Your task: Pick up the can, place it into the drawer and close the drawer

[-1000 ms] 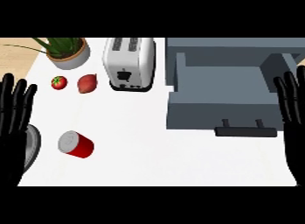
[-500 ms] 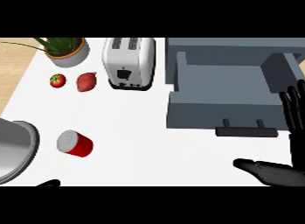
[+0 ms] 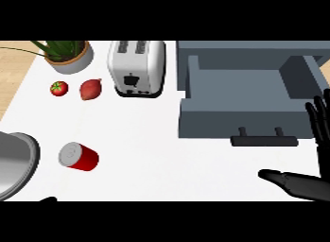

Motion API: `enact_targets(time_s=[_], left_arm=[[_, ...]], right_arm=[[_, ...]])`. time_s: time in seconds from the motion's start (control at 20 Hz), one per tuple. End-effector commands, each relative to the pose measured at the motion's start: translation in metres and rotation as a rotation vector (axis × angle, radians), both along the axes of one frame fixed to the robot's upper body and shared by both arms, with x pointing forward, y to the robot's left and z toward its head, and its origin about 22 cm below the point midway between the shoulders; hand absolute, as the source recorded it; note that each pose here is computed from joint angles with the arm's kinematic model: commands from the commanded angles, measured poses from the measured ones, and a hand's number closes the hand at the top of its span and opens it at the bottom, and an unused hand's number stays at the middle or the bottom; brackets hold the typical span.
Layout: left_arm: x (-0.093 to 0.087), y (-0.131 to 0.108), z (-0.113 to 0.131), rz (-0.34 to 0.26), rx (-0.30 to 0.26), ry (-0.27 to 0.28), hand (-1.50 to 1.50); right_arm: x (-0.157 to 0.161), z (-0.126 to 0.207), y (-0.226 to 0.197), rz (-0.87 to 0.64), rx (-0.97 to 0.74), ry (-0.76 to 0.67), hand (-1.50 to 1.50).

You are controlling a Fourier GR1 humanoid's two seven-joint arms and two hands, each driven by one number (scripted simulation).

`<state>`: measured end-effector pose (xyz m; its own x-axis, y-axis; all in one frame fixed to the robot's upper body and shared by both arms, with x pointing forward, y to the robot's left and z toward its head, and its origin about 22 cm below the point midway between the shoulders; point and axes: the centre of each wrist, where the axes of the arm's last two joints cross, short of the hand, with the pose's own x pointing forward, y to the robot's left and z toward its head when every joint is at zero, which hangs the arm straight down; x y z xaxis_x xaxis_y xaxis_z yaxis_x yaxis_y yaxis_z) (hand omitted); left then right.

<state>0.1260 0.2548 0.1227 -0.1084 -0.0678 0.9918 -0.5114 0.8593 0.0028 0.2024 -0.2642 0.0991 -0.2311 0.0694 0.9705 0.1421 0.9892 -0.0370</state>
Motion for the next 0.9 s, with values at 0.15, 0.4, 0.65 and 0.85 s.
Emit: enact_targets(time_s=[0.15, 0.4, 0.65, 0.85], left_arm=[[0.025, -0.011, -0.023, -0.006, -0.015, 0.043, -1.5], [0.02, -0.019, -0.025, -0.019, -0.022, 0.081, -1.5], [0.024, -0.03, -0.077, 0.008, -0.014, 0.131, -1.5], [0.047, -0.035, -0.099, 0.021, -0.023, 0.143, -1.5]], right_arm=[[-0.007, -0.009, -0.009, -0.016, -0.008, 0.001, -1.5], [-0.014, 0.009, -0.006, -0.017, -0.007, -0.009, -1.5], [-0.017, 0.0, -0.028, -0.025, -0.004, -0.027, -1.5], [-0.001, -0.003, -0.022, -0.025, -0.016, -0.023, -1.5]])
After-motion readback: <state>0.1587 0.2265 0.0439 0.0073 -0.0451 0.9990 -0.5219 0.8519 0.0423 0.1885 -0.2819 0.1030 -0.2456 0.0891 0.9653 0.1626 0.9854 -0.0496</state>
